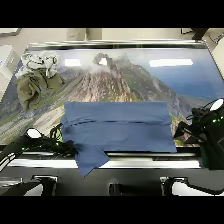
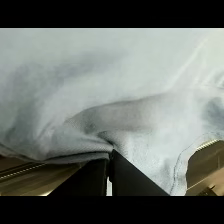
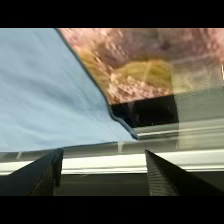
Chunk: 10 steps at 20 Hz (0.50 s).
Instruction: Fold the clothes and pants, and hang the long-sleeved shirts on hangers.
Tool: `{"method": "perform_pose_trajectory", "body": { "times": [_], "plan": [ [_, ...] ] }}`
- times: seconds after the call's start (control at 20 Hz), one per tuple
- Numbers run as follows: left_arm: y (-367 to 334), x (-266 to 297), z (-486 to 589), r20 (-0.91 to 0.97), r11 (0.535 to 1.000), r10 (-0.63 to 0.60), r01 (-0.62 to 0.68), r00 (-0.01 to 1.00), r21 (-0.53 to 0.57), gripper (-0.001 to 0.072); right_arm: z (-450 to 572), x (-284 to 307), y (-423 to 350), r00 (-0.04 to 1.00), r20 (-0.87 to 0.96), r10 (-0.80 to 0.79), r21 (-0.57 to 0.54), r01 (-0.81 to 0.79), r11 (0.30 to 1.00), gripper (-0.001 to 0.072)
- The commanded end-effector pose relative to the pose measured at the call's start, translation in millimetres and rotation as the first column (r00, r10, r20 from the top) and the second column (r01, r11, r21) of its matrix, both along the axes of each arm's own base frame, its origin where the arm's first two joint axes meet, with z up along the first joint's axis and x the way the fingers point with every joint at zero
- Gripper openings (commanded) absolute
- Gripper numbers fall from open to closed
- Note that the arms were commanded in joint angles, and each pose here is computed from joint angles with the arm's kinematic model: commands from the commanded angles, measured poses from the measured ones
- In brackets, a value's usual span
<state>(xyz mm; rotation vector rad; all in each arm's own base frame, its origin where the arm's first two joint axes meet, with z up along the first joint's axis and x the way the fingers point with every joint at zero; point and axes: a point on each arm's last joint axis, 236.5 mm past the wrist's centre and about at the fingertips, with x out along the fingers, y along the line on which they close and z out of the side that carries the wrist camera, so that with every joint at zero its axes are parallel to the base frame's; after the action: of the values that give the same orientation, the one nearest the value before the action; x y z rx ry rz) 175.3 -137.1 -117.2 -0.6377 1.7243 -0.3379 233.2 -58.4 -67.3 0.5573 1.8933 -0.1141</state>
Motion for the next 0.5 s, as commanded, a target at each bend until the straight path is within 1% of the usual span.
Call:
{"method": "perform_pose_trajectory", "body": {
  "times": [0.0,0.1,0.25,0.35,0.45],
  "plan": [
    [1,0,0,0.020,1.000,-0.022,0.022,1.000,0.005,0.0021,-27,-20,13,1.000,-0.020,0.006,0.030,-0.006,1.000,0.0602],
    [1,1,2,0.030,1.000,-0.024,0.024,0.999,0.008,0.0021,-36,-20,23,1.000,0.005,0.002,0.063,-0.002,0.998,0.0602],
    [1,2,4,0.040,1.000,-0.024,0.024,0.999,0.008,0.0021,-40,-23,27,1.000,0.006,-0.002,0.078,0.001,0.997,0.0595],
    [1,3,4,0.044,1.000,-0.024,0.023,0.999,0.008,0.0021,-44,-19,37,0.999,0.028,-0.024,0.110,0.021,0.994,0.0519],
    [2,4,4,0.049,0.999,-0.030,0.030,0.998,0.014,0.0021,-44,-18,41,0.999,0.033,-0.038,0.124,0.034,0.992,0.0381]
  ]
}}
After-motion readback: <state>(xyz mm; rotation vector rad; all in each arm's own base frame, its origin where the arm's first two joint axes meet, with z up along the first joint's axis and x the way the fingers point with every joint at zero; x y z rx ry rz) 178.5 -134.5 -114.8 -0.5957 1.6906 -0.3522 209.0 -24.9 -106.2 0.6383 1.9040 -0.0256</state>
